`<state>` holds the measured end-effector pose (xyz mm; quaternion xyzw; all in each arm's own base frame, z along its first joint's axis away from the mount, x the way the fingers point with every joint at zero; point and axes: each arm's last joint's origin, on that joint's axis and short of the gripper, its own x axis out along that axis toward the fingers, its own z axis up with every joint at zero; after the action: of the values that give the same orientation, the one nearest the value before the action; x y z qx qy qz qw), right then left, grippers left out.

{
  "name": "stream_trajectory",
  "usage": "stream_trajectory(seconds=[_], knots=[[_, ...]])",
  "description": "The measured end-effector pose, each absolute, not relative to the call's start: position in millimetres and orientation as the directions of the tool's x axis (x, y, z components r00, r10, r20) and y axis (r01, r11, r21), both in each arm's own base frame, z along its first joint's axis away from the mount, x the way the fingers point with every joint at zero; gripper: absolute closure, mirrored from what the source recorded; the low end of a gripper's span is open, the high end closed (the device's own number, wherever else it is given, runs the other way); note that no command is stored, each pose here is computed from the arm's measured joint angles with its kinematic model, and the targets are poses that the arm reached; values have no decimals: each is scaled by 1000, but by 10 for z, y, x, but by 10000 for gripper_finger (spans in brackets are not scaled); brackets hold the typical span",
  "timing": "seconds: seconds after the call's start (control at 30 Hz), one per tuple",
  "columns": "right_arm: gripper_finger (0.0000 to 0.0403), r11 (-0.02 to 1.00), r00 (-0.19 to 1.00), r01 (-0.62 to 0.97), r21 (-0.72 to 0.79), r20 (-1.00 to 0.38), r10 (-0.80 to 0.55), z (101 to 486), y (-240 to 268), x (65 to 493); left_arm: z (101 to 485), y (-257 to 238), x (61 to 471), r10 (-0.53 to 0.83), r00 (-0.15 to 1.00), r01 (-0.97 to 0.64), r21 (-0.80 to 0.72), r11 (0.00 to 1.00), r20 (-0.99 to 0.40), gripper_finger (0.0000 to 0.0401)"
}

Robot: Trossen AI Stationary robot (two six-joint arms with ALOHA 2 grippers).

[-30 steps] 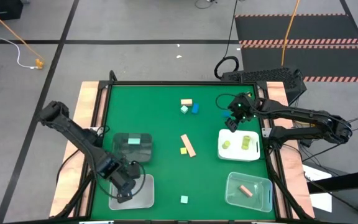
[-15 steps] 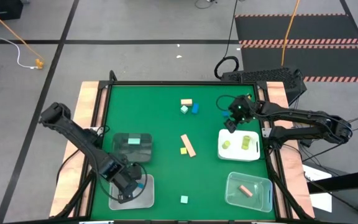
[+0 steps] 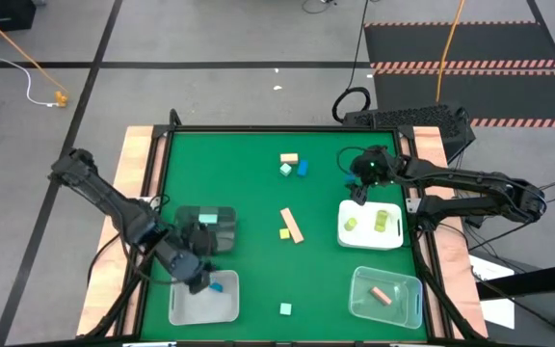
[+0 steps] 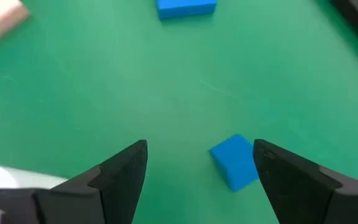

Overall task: Sort & place blocks by color
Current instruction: Put the top light blue block into the black bin

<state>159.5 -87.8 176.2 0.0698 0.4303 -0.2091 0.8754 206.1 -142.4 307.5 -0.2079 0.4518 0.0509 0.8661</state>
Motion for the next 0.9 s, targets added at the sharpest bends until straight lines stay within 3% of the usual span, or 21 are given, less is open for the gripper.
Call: stream_trajectory(seconds=[0.17,0.5,0.9], knots=[[122,899,534,421,-123,-768,-355,1629,-873,1557,3224,-1192,2053,34,682,-315,-251,915,-731,201],[122,875,577,464,-138,-703,-417,1428,-867,1505,3302,-829,2140,146,695,-302,-103,948,-704,201],[122,840,625,540,58,-696,-354,1432,-817,1531,3332,-627,2250,177,711,-279,-41,959,-680,201]])
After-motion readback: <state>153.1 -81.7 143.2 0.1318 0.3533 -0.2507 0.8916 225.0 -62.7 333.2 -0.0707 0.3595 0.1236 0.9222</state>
